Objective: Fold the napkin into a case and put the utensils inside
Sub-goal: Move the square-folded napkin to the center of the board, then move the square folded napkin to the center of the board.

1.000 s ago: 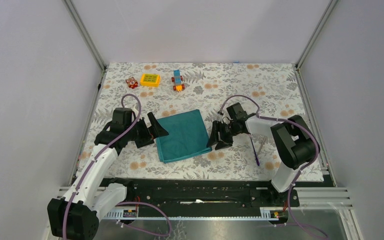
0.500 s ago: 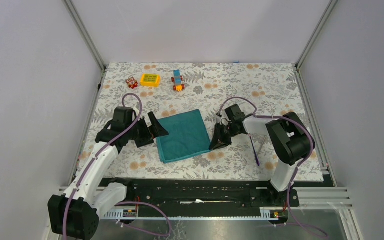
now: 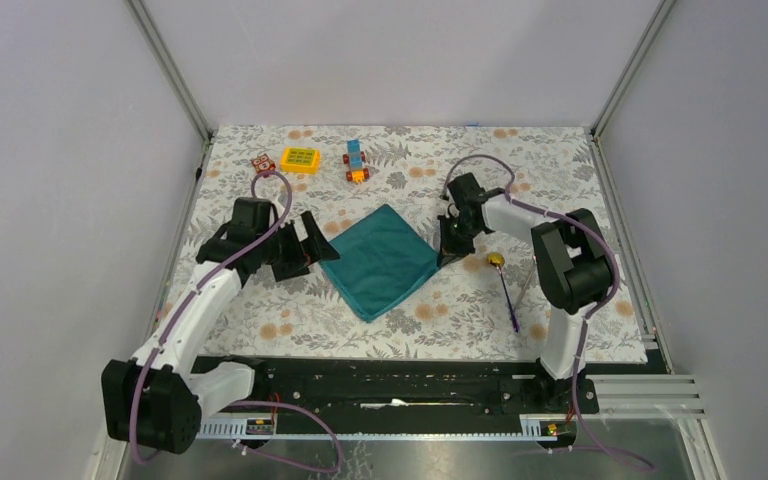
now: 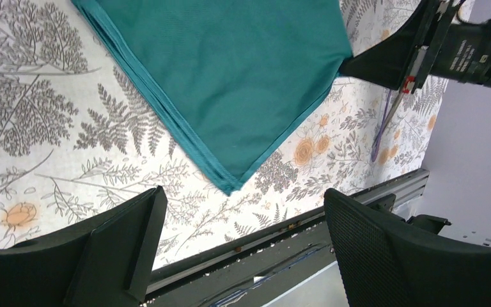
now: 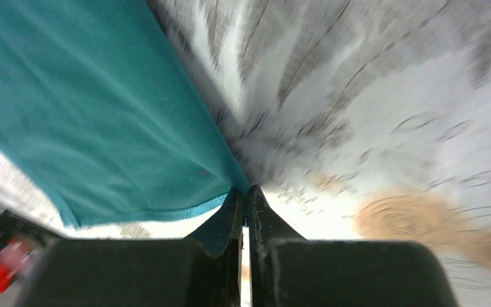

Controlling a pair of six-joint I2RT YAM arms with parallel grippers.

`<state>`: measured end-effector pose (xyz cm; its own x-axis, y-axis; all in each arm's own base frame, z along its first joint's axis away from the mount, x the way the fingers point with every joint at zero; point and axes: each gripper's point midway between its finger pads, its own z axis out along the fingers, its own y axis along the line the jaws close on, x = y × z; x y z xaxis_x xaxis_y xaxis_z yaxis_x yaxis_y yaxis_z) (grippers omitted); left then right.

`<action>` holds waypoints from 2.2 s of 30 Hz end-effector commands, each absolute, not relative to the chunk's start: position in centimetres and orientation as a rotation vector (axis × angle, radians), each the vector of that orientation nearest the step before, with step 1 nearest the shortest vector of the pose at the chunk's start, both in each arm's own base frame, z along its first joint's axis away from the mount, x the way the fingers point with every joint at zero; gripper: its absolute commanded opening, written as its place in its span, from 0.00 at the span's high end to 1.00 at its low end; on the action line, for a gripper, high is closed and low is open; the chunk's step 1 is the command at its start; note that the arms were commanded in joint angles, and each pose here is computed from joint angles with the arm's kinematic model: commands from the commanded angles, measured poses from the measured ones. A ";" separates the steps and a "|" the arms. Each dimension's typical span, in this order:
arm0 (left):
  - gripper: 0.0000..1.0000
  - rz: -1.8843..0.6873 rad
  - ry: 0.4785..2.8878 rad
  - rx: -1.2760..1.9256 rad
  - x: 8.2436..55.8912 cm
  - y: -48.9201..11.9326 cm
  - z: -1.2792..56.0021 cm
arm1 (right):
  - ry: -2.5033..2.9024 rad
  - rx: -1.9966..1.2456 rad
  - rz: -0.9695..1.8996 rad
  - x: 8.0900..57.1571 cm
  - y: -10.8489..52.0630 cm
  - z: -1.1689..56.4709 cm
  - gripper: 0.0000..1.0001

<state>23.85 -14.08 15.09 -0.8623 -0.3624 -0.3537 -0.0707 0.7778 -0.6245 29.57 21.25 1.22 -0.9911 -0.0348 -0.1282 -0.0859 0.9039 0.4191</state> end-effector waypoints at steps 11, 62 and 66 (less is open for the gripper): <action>0.05 -0.665 2.579 -0.346 33.4 -13.9 12.9 | 2.746 -0.279 -0.042 44.6 17.3 6.8 0.50; 0.24 -0.764 2.643 -0.418 22.6 -19.6 8.2 | 2.674 -0.129 0.898 26.1 21.5 7.7 0.25; 0.36 -0.999 2.632 -0.323 23.1 -22.9 10.1 | 2.652 -0.115 1.073 25.8 23.4 8.8 0.25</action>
<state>22.02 -20.03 7.27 -0.9024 -0.3791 -0.2048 -0.2052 0.7961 -0.5694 26.02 21.46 6.50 -0.9544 0.0137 -0.2982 -0.1641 0.8104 0.5625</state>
